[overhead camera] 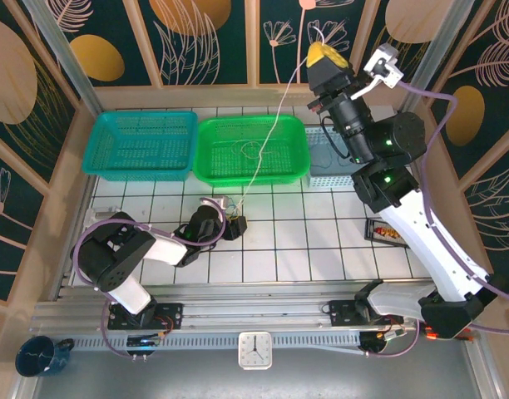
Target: Untangle the cables
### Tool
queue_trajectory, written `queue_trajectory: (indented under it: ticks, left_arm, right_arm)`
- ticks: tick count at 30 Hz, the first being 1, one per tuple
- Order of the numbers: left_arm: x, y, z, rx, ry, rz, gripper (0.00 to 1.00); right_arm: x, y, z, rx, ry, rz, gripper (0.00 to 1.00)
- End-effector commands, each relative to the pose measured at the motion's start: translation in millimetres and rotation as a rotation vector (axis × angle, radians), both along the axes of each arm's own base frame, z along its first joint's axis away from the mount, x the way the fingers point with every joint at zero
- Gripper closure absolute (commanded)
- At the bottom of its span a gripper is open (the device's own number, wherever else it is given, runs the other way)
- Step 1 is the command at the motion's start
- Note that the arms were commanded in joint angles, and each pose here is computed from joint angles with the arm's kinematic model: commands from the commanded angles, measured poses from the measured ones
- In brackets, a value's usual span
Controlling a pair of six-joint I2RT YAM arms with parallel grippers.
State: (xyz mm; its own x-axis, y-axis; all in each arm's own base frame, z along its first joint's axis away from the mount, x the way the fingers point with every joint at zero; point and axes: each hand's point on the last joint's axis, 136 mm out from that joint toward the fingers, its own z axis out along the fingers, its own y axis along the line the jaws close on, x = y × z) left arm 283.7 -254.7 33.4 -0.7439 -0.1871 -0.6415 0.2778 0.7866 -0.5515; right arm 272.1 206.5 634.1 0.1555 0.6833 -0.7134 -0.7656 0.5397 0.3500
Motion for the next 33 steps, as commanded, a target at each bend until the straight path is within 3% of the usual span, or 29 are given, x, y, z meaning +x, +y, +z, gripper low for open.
queue_trajectory:
  ticks: [1, 6, 15, 21, 33]
  left_arm:
    - [-16.0, 5.9, -16.7, 0.015, 0.073, -0.013, 0.42]
    - [-17.5, 6.7, -13.6, 0.005, 0.067, -0.012, 0.39]
    - [-27.1, 4.1, 9.5, 0.001, 0.018, -0.09, 0.15]
    - [-34.5, 9.4, 24.5, 0.013, -0.03, -0.12, 0.01]
    - [-8.4, 9.7, 55.6, 0.086, -0.162, -0.083, 0.01]
  right_arm:
    - [-20.2, -17.2, 37.3, 0.09, -0.108, 0.005, 1.0]
    - [-12.8, -3.2, 23.4, 0.072, -0.056, 0.073, 1.0]
    - [6.4, 35.7, -42.4, -0.009, 0.104, 0.222, 1.0]
    - [6.4, 45.2, -60.2, -0.042, 0.14, 0.253, 1.0]
    - [-8.7, 57.5, -55.8, -0.056, 0.123, 0.307, 1.0]
